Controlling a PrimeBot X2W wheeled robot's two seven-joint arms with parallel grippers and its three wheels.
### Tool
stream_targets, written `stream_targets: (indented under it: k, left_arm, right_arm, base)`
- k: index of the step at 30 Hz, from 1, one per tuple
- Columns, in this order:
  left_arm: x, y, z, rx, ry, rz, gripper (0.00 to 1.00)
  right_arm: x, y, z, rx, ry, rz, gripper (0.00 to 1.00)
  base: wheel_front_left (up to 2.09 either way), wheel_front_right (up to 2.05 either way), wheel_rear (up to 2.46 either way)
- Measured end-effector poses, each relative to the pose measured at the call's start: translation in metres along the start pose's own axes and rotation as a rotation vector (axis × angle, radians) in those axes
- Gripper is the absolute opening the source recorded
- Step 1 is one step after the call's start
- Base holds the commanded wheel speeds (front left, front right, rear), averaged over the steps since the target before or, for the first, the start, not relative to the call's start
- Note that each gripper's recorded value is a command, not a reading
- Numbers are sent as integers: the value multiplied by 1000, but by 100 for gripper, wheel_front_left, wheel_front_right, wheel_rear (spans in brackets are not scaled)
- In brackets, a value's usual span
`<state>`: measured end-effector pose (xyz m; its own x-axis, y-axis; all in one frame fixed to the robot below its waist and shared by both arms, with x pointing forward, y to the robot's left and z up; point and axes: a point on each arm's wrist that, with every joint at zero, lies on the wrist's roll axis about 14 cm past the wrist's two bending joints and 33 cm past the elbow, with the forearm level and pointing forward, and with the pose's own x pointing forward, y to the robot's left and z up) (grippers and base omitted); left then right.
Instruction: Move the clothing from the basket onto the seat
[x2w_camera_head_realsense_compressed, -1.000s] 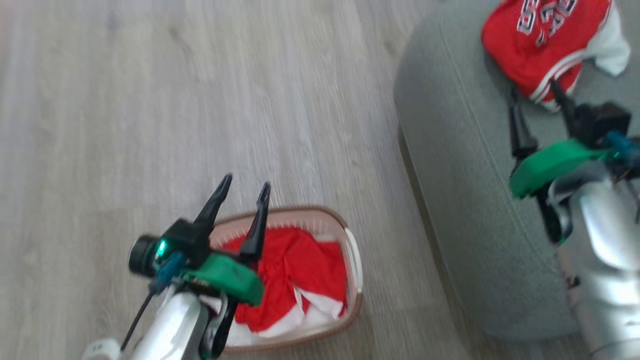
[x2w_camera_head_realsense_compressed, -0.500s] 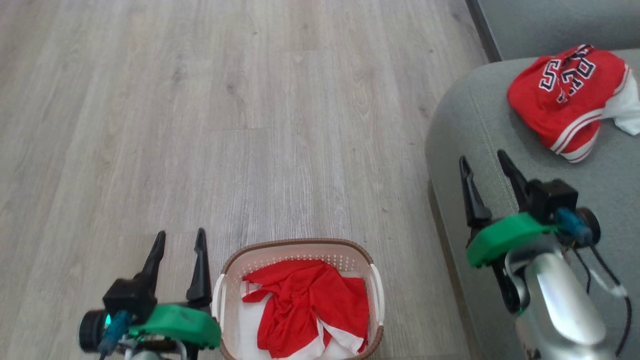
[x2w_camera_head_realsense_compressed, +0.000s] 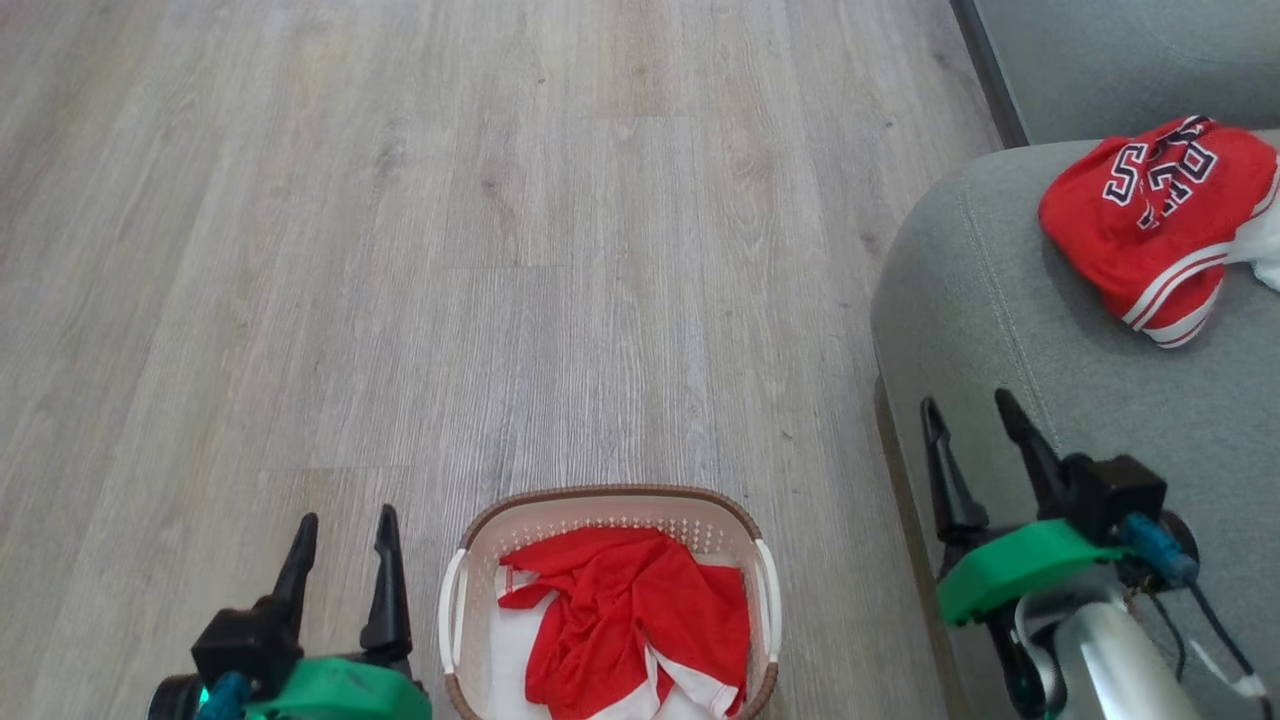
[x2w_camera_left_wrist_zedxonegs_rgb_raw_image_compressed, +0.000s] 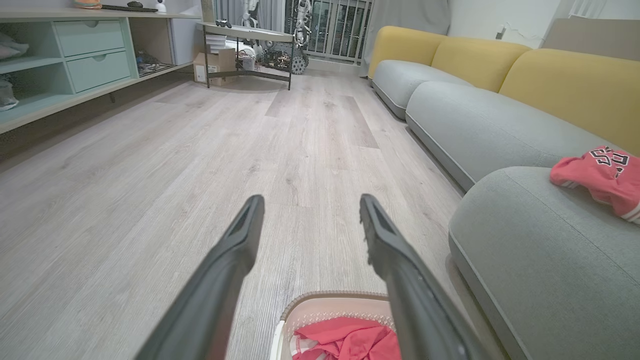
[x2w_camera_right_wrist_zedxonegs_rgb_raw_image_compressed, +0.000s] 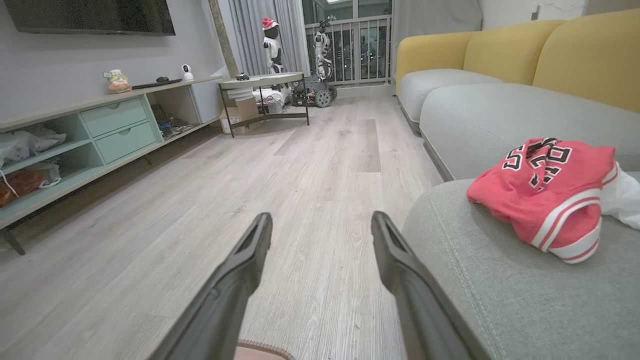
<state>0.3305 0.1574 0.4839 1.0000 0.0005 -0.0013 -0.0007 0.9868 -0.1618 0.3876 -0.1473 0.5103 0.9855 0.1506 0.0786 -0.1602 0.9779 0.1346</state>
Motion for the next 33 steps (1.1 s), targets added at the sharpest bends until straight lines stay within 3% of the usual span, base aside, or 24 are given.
stream_targets:
  k: [33]
  left_arm:
    - [-1, 6, -8, 18, 24, 2, 100]
  right_arm:
    - [-4, 7, -10, 33, 26, 13, 100]
  base:
    - [0, 0, 0]
